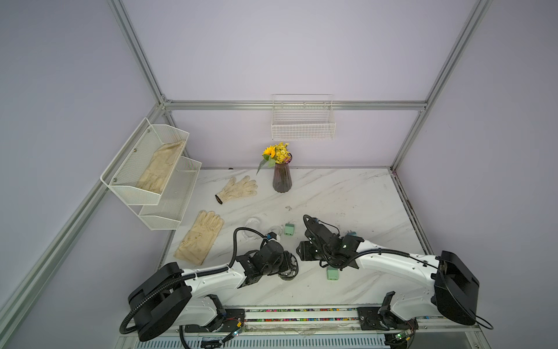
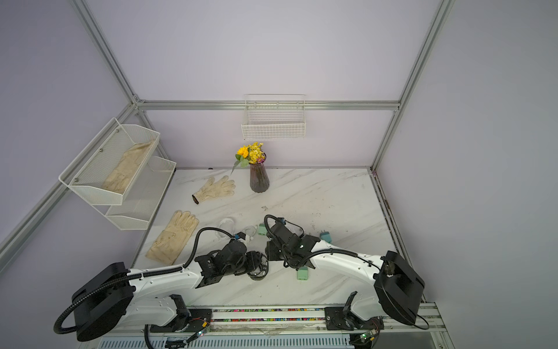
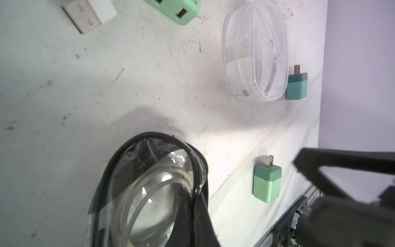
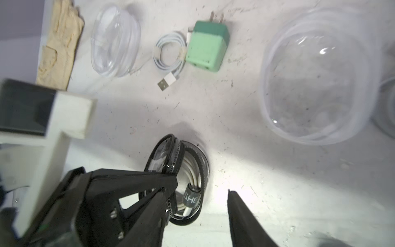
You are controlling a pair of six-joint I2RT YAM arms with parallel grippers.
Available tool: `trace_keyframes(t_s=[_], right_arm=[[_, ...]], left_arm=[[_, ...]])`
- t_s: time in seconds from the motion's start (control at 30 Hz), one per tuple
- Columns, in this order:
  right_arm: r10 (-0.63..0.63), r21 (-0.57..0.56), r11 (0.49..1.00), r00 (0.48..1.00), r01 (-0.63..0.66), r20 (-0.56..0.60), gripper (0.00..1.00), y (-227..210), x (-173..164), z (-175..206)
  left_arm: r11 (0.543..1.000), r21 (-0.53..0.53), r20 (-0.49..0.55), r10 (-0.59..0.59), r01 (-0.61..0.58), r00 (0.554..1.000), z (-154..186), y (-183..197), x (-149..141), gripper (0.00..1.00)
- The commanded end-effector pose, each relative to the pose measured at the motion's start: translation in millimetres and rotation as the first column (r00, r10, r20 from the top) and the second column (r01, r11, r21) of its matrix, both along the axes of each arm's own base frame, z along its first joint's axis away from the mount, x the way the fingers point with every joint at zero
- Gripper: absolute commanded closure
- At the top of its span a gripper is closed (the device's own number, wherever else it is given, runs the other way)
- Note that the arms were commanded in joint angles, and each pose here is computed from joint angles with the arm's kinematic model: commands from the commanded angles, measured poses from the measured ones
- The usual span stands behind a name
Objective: Pack away charging kits
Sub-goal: Place the charging cable in the storage bag, then pick up the plug from the center of the board.
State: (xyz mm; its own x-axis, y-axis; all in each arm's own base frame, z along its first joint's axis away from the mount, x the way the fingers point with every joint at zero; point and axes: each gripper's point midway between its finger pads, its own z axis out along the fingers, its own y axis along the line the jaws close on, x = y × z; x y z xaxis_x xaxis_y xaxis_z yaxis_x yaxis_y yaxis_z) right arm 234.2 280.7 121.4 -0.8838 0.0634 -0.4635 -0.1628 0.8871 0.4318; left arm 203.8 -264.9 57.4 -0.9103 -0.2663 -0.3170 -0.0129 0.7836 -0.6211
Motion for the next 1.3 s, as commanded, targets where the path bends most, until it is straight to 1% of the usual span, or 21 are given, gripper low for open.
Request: trace_keyframes(t_s=[0.0, 0.13, 0.23, 0.37, 0.5, 0.6, 0.7, 0.83, 0.93, 1.1, 1.27], right_arm=[[-0.083, -0.041, 0.996, 0.997, 0.082, -0.011, 0.46, -36, 2, 2], [-0.167, -0.074, 0.983, 0.986, 0.166, -0.002, 0.39, -77, 0, 9], [-0.217, -0.079, 0.973, 0.976, 0.217, 0.0, 0.3, -99, -6, 11], [-0.25, -0.123, 0.962, 0.968, 0.245, -0.027, 0.17, -117, -18, -3], [-0.252, -0.177, 0.955, 0.965, 0.238, -0.065, 0.13, -123, -25, -25], [-0.231, -0.194, 0.958, 0.968, 0.209, -0.096, 0.13, -120, -29, -37], [-0.242, -0.169, 0.961, 0.961, 0.219, -0.137, 0.13, -120, -38, -49], [-0.232, -0.152, 0.967, 0.957, 0.206, -0.172, 0.21, -119, -46, -61], [-0.215, -0.174, 0.968, 0.957, 0.183, -0.193, 0.22, -115, -48, -71], [-0.194, -0.165, 0.973, 0.96, 0.162, -0.201, 0.25, -106, -47, -74], [-0.183, -0.219, 0.966, 0.957, 0.133, -0.227, 0.28, -103, -58, -87]], left_arm=[[0.998, -0.035, 0.043, -0.052, 0.053, 0.998, 29, -22, 12, 1.0], [0.997, -0.03, 0.031, -0.072, 0.073, 0.997, 27, -26, 11, 1.0], [0.996, -0.023, 0.031, -0.08, 0.081, 0.996, 27, -26, 10, 1.0], [0.996, -0.011, 0.027, -0.092, 0.092, 0.995, 26, -28, 11, 1.0], [0.995, -0.01, 0.03, -0.097, 0.097, 0.995, 28, -30, 12, 1.0], [0.995, -0.011, 0.03, -0.097, 0.098, 0.995, 28, -32, 13, 1.0], [0.995, -0.012, 0.027, -0.101, 0.101, 0.995, 27, -33, 13, 1.0], [0.995, -0.015, 0.026, -0.101, 0.101, 0.995, 25, -32, 12, 1.0], [0.994, -0.011, 0.022, -0.107, 0.108, 0.994, 22, -33, 12, 1.0], [0.995, -0.02, 0.018, -0.102, 0.102, 0.995, 20, -34, 12, 1.0], [0.995, -0.017, 0.014, -0.102, 0.102, 0.995, 18, -33, 11, 1.0]])
